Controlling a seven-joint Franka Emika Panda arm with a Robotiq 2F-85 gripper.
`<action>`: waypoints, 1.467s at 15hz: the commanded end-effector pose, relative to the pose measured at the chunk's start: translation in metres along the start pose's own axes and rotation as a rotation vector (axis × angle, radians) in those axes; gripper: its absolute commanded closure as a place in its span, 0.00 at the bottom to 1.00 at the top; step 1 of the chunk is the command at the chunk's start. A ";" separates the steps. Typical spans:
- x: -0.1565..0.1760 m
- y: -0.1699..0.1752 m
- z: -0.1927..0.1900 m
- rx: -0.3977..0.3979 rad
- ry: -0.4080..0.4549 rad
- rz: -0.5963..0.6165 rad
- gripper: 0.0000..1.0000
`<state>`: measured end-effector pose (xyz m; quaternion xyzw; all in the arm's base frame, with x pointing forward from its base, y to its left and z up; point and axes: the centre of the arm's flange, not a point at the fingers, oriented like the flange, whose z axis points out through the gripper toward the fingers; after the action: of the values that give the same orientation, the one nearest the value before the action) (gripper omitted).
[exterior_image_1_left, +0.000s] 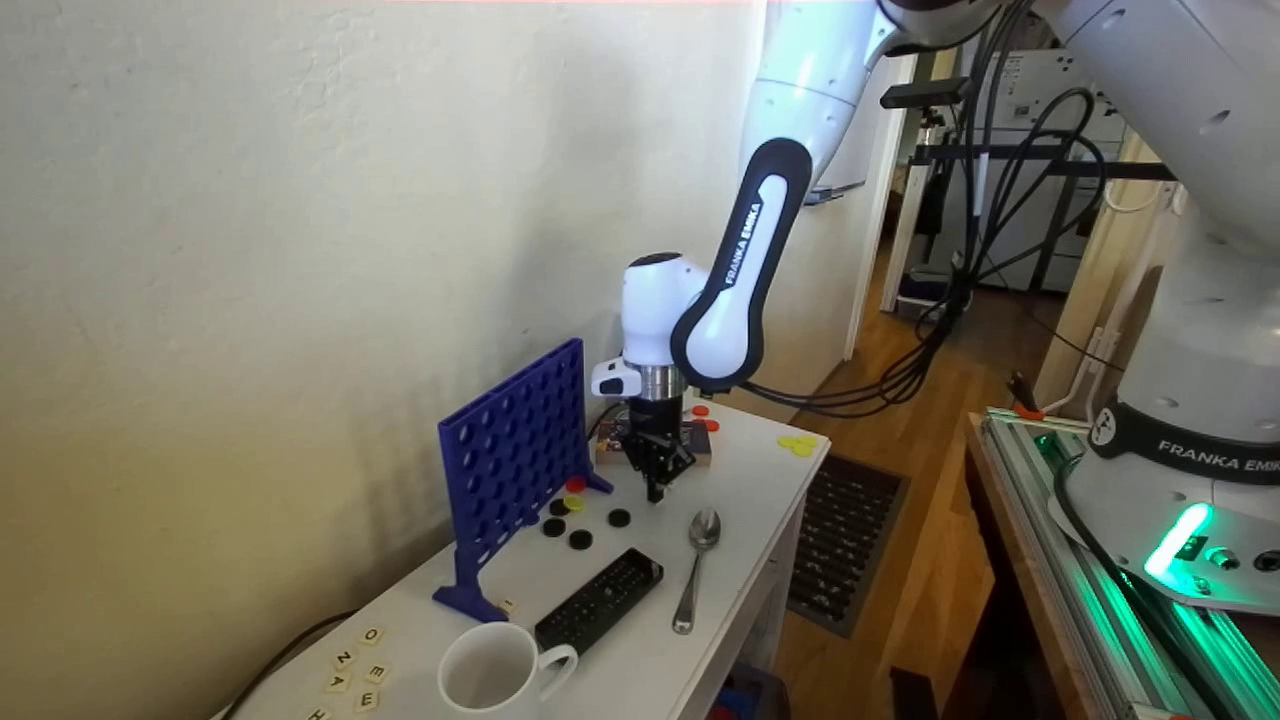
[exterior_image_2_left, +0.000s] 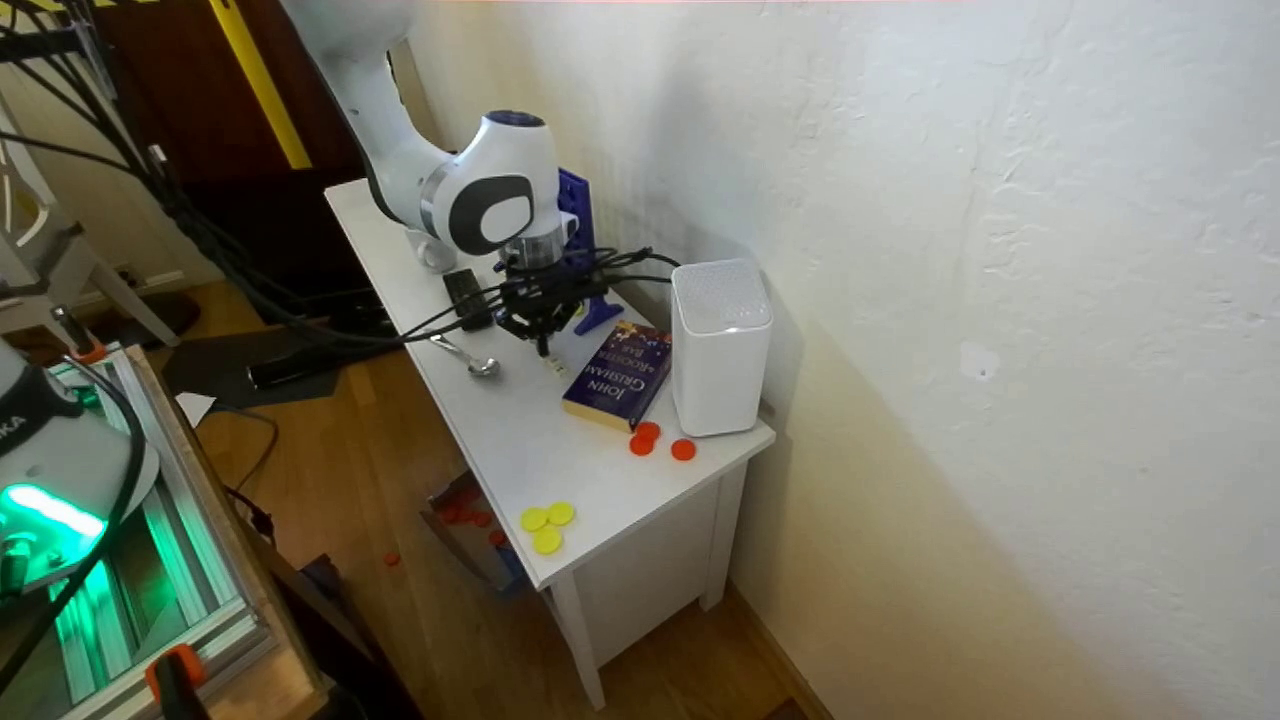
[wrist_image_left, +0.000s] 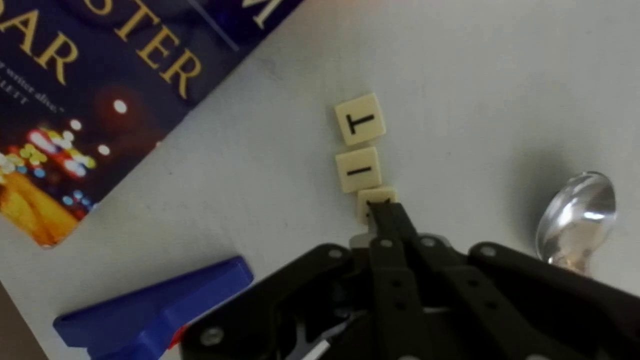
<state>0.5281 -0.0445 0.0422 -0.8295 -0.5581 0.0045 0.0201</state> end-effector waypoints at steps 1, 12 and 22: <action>-0.001 -0.005 -0.012 0.015 0.021 -0.008 1.00; -0.029 -0.011 -0.101 0.178 0.059 0.337 0.74; -0.078 -0.043 -0.226 0.239 0.142 0.892 0.10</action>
<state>0.4901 -0.1184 0.2247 -0.9660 -0.2122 0.0207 0.1463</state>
